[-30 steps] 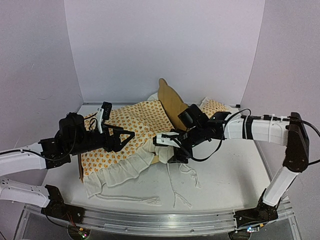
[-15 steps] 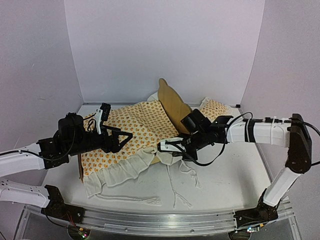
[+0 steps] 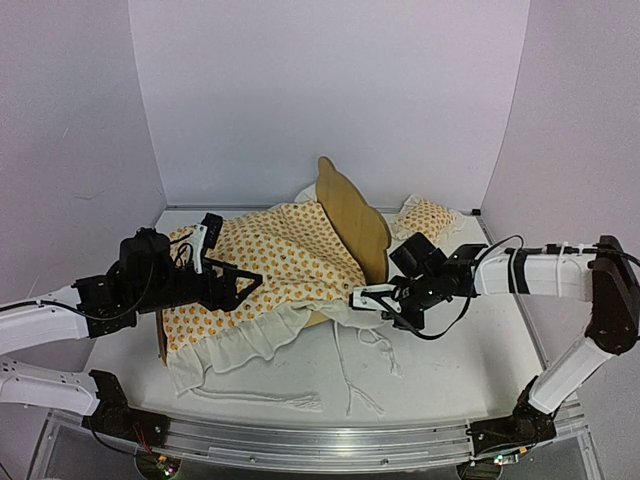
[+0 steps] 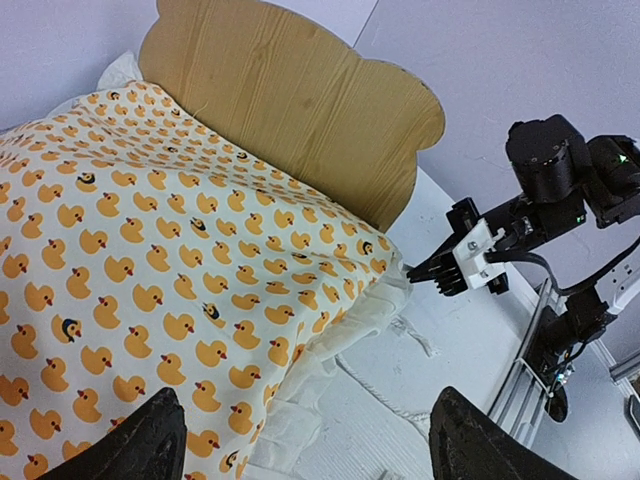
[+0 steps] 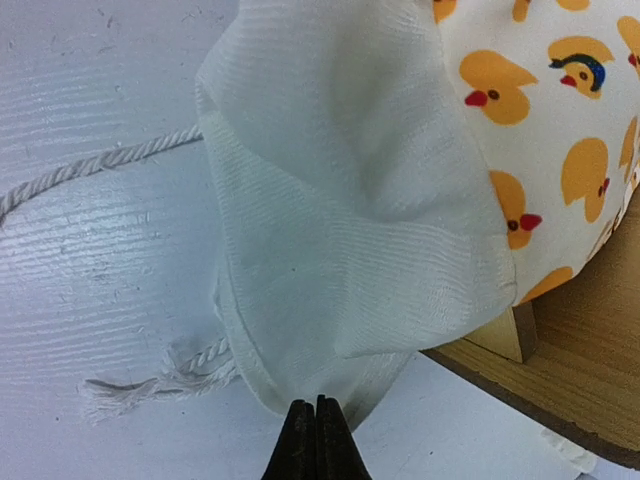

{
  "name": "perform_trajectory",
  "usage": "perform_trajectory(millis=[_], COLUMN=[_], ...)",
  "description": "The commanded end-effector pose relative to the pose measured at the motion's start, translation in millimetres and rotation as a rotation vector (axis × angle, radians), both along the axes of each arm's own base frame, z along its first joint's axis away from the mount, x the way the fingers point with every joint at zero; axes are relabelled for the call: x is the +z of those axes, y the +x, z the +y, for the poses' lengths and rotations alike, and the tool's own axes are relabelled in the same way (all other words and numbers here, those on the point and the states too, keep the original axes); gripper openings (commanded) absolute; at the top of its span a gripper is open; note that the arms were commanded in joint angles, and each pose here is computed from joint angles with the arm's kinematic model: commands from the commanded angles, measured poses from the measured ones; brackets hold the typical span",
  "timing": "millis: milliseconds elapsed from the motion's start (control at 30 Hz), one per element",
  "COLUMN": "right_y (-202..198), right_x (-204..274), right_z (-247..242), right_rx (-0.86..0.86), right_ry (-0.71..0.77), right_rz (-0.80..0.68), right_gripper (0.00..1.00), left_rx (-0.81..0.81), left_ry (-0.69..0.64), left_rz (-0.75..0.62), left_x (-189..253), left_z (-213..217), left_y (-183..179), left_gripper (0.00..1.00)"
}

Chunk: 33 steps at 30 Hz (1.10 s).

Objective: Set up the pet bed

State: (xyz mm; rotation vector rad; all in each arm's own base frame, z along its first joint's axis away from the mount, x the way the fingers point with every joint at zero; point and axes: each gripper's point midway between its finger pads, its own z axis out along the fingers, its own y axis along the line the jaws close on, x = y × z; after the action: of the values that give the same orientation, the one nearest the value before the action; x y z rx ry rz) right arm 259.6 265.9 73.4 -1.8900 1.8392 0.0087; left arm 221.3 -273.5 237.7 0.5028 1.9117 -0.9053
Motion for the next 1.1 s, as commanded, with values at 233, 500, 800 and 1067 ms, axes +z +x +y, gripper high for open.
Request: perform_trajectory(millis=[233, 500, 800, 1067], right_y=[-19.5, -27.5, -34.7, -23.1], right_x=[56.6, 40.4, 30.2, 28.4], right_z=[47.6, 65.9, 53.8, 65.0], right_rx=[-0.13, -0.129, -0.027, 0.083], right_ry=[0.292, 0.405, 0.311, 0.285], right_rz=[0.016, 0.045, -0.001, -0.128], right_gripper=[0.77, 0.84, 0.88, 0.98], left_rx=[-0.01, 0.048, 0.217, 0.233], left_ry=[-0.02, 0.151, 0.756, 1.067], left_rz=[0.09, 0.002, -0.444, -0.618], left_x=[1.6, -23.9, -94.2, -122.5], left_z=[-4.7, -49.7, -48.0, -31.3], left_y=[-2.5, -34.9, -42.1, -36.8], left_gripper=[0.83, 0.83, 0.93, 0.98])
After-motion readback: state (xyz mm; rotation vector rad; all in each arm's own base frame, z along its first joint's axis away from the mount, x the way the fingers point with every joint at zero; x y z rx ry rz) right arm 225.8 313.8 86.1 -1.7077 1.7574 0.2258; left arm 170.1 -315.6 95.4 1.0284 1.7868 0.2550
